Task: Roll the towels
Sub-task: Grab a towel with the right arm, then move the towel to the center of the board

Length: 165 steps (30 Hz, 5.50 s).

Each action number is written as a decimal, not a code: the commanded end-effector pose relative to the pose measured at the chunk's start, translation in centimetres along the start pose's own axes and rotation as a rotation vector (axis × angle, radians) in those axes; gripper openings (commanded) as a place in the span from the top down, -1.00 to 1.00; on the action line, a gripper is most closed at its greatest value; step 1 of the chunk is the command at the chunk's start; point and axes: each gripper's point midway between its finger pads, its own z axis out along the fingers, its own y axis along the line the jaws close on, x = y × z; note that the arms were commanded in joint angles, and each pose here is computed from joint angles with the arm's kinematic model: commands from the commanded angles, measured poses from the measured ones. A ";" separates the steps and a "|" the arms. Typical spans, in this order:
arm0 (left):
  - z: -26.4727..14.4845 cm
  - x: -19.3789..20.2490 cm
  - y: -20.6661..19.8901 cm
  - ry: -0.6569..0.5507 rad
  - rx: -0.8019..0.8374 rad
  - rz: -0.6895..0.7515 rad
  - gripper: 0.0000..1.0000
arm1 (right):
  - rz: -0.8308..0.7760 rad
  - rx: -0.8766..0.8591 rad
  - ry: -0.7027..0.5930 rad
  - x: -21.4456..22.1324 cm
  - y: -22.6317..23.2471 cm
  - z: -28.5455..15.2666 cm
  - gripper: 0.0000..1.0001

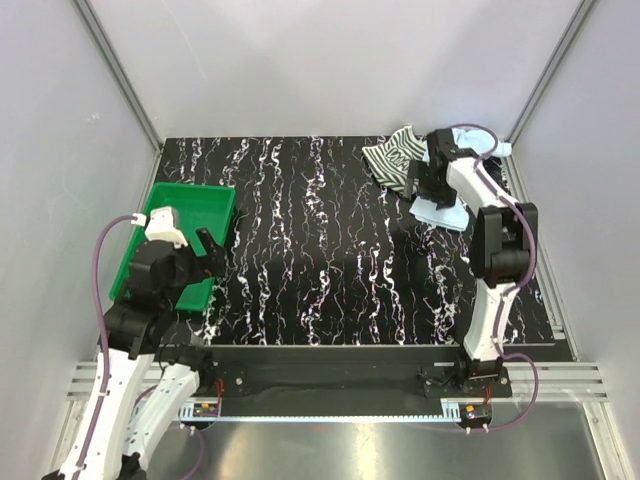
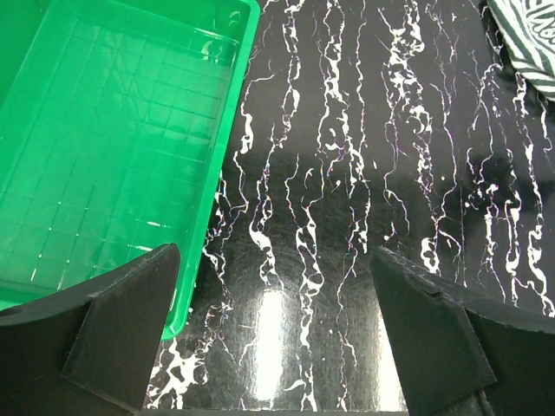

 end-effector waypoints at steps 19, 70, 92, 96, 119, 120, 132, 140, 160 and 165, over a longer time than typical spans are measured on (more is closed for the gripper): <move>-0.4 -0.7 0.0 -0.062 0.013 -0.009 -0.98 | -0.115 0.229 0.047 -0.1 -2.0 6.5 0.23; 1.2 1.4 -1.4 0.101 -0.032 0.110 -0.96 | -0.454 -0.124 0.046 22.6 16.1 -10.9 -0.33; 0.7 1.3 -1.9 0.060 0.019 0.097 -0.98 | -0.539 -0.003 0.134 27.0 17.1 -4.6 0.10; 0.7 1.3 -1.9 0.057 0.020 0.096 -0.98 | -0.545 0.027 0.130 26.9 16.9 -3.9 0.34; 0.7 1.4 -1.9 0.056 0.024 0.092 -0.98 | -0.620 -0.152 -0.135 17.7 23.2 -18.2 1.00; 0.7 1.4 -1.9 0.057 0.024 0.092 -0.98 | -0.626 -0.202 -0.168 17.0 24.5 -20.7 1.00; 0.2 0.9 -1.6 0.024 0.020 0.075 -0.98 | -0.552 -0.746 -0.527 12.9 31.2 -44.5 1.00; -0.1 0.8 -1.5 0.013 0.021 0.072 -0.98 | -0.481 -0.947 -0.710 14.3 26.2 -53.6 1.00; 14.2 3.6 -17.7 0.373 0.210 0.142 -0.98 | -0.105 -0.470 -0.531 16.5 4.8 -40.5 1.00; 21.6 5.6 -21.9 0.465 0.161 0.171 -0.98 | -0.072 -0.491 -0.551 16.2 4.0 -40.5 1.00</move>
